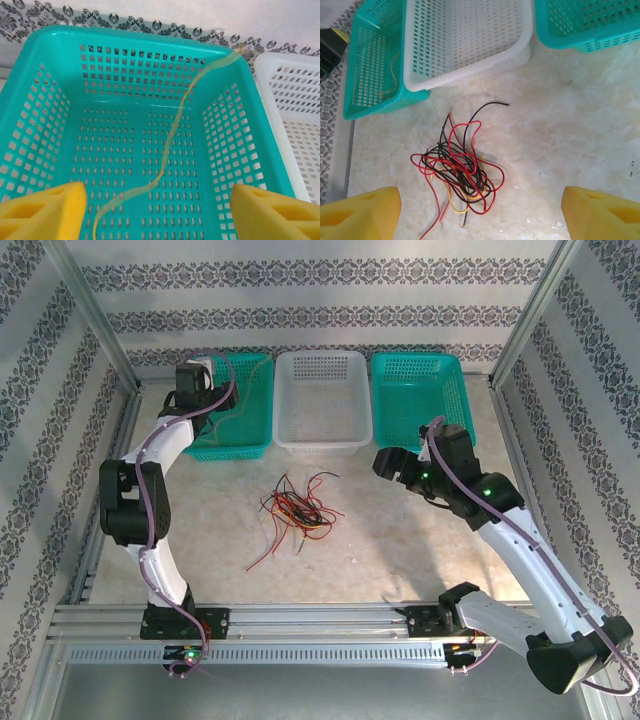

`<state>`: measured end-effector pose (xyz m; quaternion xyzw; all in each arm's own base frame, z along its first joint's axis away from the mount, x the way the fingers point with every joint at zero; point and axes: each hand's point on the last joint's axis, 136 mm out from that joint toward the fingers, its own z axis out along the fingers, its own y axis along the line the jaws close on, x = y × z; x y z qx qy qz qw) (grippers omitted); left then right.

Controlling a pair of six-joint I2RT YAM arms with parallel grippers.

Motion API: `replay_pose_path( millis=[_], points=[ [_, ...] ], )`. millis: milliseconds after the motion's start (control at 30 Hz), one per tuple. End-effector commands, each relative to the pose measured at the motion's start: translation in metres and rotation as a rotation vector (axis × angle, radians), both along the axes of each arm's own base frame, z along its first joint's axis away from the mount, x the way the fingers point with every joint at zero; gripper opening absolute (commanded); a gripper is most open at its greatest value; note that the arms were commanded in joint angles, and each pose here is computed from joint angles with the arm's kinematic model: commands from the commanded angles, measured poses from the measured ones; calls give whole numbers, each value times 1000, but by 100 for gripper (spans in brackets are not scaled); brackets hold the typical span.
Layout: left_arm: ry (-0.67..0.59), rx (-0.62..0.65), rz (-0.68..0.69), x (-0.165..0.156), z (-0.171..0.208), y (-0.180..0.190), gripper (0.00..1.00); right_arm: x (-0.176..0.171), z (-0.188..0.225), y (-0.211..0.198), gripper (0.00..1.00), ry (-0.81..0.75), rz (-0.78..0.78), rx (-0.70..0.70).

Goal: Untangle the cables

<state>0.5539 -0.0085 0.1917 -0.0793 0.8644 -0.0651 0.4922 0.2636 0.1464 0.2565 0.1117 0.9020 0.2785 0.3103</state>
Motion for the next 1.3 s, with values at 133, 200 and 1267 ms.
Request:
replay_pose_path(
  millis=[133, 200, 1267],
  points=[
    [-163, -71, 74, -41, 95, 5, 70, 7, -6, -6, 94, 5, -69, -203],
    [-172, -128, 67, -67, 114, 0, 68, 9, -7, -1, 98, -22, -73, -331],
    [414, -680, -162, -263, -50, -153, 60, 52, -162, 174, 44, 241, 418, -434]
  ],
)
